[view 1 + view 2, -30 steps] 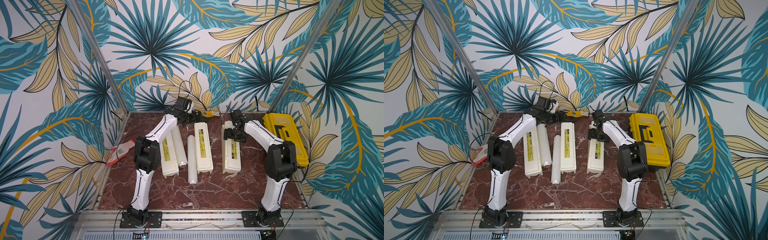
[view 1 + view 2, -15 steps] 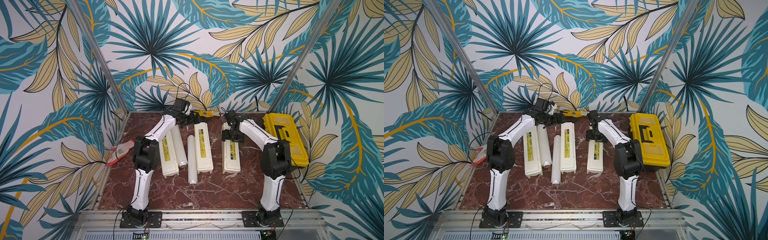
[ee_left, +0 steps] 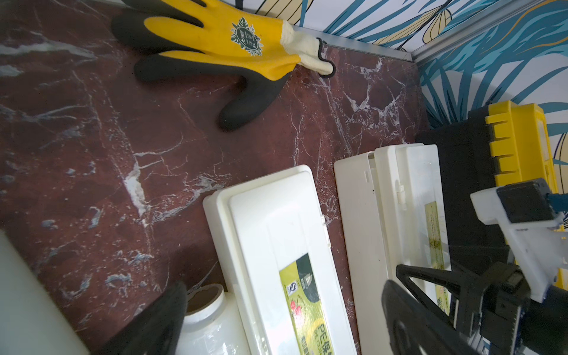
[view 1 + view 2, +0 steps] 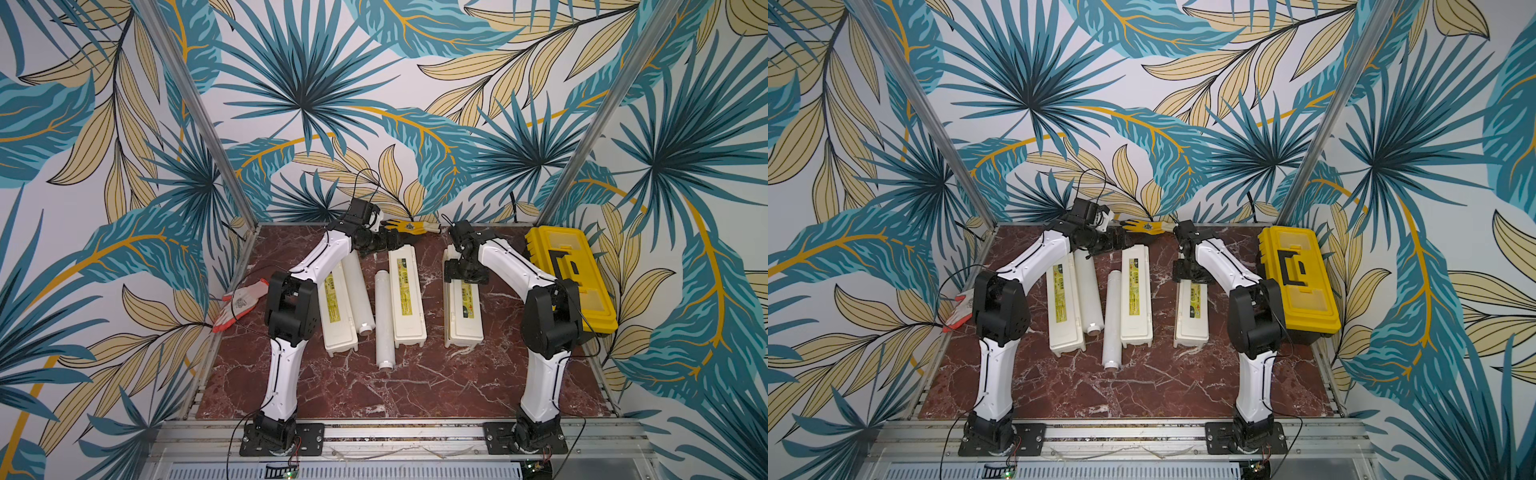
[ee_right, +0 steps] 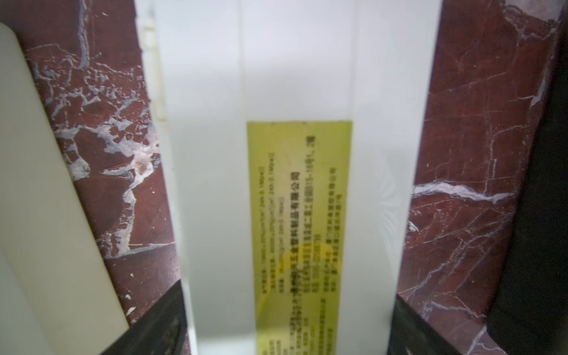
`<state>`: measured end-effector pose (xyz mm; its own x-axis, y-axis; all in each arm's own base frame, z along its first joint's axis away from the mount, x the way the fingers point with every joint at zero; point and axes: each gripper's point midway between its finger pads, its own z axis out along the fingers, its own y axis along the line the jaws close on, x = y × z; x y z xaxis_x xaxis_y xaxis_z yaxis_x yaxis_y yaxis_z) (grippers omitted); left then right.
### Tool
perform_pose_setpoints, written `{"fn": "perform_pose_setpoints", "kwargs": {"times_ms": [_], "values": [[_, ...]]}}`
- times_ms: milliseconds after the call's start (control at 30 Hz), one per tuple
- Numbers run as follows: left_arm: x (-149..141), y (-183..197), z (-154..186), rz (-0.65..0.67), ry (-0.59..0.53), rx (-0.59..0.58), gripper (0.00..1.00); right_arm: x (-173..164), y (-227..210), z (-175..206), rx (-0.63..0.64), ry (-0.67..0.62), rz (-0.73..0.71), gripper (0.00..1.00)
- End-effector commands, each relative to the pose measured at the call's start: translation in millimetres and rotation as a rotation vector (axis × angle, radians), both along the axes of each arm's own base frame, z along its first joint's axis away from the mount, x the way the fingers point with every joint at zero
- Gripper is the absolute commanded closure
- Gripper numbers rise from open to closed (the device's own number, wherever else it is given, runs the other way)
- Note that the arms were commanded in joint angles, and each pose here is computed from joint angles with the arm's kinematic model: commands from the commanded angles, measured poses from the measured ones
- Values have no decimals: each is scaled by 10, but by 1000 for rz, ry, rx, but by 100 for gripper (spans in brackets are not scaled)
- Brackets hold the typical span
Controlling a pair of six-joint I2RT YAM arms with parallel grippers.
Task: Put plastic wrap rolls into dispensers
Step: Close the lid on the plastic wrap cutting box.
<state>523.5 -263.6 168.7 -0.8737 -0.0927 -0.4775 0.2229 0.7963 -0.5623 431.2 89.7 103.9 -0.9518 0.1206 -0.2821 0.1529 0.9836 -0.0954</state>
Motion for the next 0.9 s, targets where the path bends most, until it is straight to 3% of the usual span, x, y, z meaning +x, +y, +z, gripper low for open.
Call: {"fn": "perform_pose_setpoints", "kwargs": {"times_ms": [0,367,867], "values": [[-70,53,203,-8,-39,2,0,21,28,131,16,-51,0,13],[-54,52,208,-5,-40,0,1,14,67,-15,29,-19,7,13],[-43,40,215,-6,-42,-4,0,-8,112,192,61,-37,21,13]]}}
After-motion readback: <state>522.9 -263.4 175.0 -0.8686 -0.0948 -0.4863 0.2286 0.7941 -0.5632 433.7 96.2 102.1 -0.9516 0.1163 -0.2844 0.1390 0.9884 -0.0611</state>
